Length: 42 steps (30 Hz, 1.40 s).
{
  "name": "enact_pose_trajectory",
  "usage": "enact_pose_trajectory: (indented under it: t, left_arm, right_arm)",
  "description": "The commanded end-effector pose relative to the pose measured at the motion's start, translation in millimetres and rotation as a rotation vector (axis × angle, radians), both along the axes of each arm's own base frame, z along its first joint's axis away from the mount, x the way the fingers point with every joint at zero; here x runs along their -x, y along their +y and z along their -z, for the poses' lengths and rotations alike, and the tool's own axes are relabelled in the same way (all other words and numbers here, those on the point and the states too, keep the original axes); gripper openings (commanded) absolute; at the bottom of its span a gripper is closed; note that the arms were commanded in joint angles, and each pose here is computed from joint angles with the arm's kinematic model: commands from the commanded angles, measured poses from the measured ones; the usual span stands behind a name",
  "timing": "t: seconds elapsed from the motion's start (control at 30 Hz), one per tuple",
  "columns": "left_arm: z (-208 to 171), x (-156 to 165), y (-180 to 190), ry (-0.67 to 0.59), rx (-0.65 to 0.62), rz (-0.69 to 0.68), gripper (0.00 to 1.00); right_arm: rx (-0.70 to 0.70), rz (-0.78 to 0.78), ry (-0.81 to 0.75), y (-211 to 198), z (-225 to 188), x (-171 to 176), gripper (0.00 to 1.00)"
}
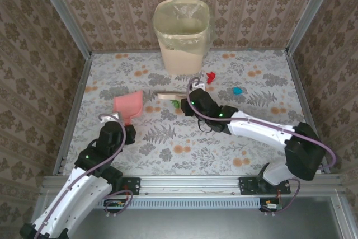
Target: Sweep away the paper scraps from the table
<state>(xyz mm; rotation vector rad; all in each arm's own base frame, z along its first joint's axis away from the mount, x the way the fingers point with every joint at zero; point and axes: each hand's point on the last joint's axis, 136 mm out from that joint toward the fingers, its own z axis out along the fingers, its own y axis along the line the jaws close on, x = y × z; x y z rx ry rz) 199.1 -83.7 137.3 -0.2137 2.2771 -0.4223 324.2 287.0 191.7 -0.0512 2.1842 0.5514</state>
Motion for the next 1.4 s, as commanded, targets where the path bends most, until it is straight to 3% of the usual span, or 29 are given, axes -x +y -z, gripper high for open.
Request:
enact_pose_trajectory:
  t: [0.0, 0.33, 0.6, 0.73, 1.0, 1.37]
  left_arm:
    - [-15.7, 4.0, -26.7, 0.024, 0.082, 0.102, 0.0]
    - [3.1, 28.2, -70.9, 0.185, -0.015, 0.333, 0.0]
    - [30.2, 30.9, -102.2, 0.262, -0.12, 0.461, 0.0]
    - [41.5, 22.7, -110.7, 0.279, -0.175, 0.461, 0.0]
    - [60.4, 4.1, -122.2, 0.286, -0.275, 0.454, 0.0]
    - [85.7, -9.5, -129.8, 0.29, -0.343, 0.443, 0.0]
  right_arm:
    - [-0.099, 0.065, -0.039, -17.9, -33.1, 9.5, 0.0]
    - [0.067, 0.22, -0.047, -75.5, -46.3, 3.9, 0.0]
    - [0.236, 0.208, -0.044, -85.3, -50.5, -11.9, 0.0]
    - [0.28, 0.183, -0.035, -78.6, -51.9, -18.1, 0.0]
    - [0.427, 0.15, 0.033, -62.9, -13.2, -38.4, 0.0]
    - [0.48, 0.023, 0.04, -46.2, 2.5, -14.4, 0.0]
